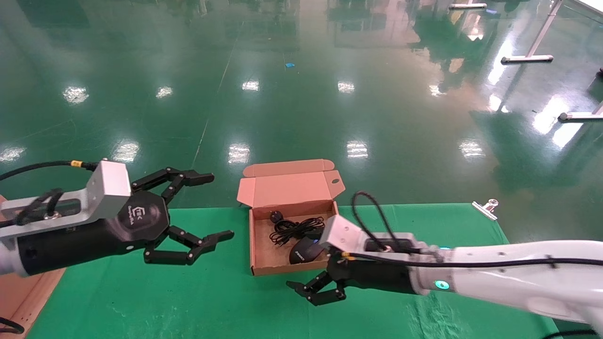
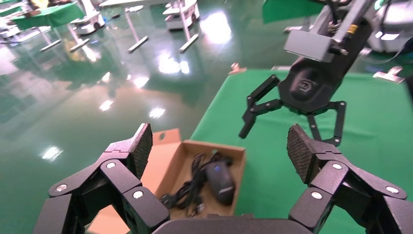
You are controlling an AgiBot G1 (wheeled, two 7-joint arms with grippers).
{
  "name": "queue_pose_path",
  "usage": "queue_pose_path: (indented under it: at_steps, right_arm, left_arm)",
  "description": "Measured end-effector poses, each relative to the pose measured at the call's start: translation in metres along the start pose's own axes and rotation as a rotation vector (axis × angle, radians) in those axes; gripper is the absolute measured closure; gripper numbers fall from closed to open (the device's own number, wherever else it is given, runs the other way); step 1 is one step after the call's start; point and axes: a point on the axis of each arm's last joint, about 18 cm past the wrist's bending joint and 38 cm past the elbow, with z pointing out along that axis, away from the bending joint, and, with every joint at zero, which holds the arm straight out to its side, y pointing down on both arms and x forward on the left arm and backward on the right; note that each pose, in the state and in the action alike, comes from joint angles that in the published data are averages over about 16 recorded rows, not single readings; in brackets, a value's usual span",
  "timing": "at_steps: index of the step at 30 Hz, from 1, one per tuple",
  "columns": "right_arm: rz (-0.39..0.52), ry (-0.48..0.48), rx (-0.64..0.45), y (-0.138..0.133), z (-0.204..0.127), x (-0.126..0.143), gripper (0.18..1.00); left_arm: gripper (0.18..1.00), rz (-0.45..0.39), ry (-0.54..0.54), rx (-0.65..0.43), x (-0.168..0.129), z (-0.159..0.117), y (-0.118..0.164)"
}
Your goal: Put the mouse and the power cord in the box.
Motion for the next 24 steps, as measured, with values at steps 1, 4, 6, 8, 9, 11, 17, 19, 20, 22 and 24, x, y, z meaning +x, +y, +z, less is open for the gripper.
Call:
queue_pose_path:
  at_steps: [1, 4, 6, 8, 9, 11, 17, 19, 20, 22, 24]
  right_arm:
    - [0.014, -0.005, 0.017, -0.001, -0.006, -0.001, 0.223]
    - [0.053, -0.021, 0.066, -0.005, -0.023, -0.005, 0.201]
    - [0.074, -0.031, 0.099, -0.008, -0.035, -0.007, 0.191]
    - [0.092, -0.042, 0.132, -0.012, -0.048, -0.009, 0.186]
    - [0.1, -0.047, 0.147, -0.014, -0.054, -0.011, 0.183]
    - [0.113, -0.057, 0.179, -0.017, -0.067, -0.013, 0.18]
    - [0.133, -0.091, 0.266, -0.03, -0.108, -0.022, 0.178]
    - [0.134, -0.103, 0.293, -0.035, -0.122, -0.026, 0.178]
    - [0.133, -0.109, 0.306, -0.037, -0.13, -0.028, 0.178]
    - [0.131, -0.115, 0.318, -0.039, -0.137, -0.03, 0.178]
    - [0.129, -0.122, 0.33, -0.042, -0.144, -0.032, 0.178]
  left_arm:
    - [0.184, -0.007, 0.008, 0.009, 0.002, 0.0, -0.002]
    - [0.184, -0.029, 0.033, 0.036, 0.01, -0.002, -0.01]
    - [0.184, -0.043, 0.05, 0.052, 0.015, -0.003, -0.015]
    - [0.184, -0.056, 0.068, 0.068, 0.02, -0.005, -0.02]
    - [0.184, -0.063, 0.077, 0.075, 0.023, -0.006, -0.022]
    - [0.184, -0.075, 0.095, 0.09, 0.028, -0.007, -0.027]
    - [0.184, -0.11, 0.151, 0.126, 0.044, -0.013, -0.041]
    - [0.184, -0.12, 0.171, 0.136, 0.05, -0.016, -0.045]
    - [0.184, -0.125, 0.181, 0.141, 0.052, -0.017, -0.048]
    - [0.184, -0.13, 0.191, 0.145, 0.055, -0.018, -0.05]
    - [0.184, -0.135, 0.201, 0.149, 0.058, -0.019, -0.052]
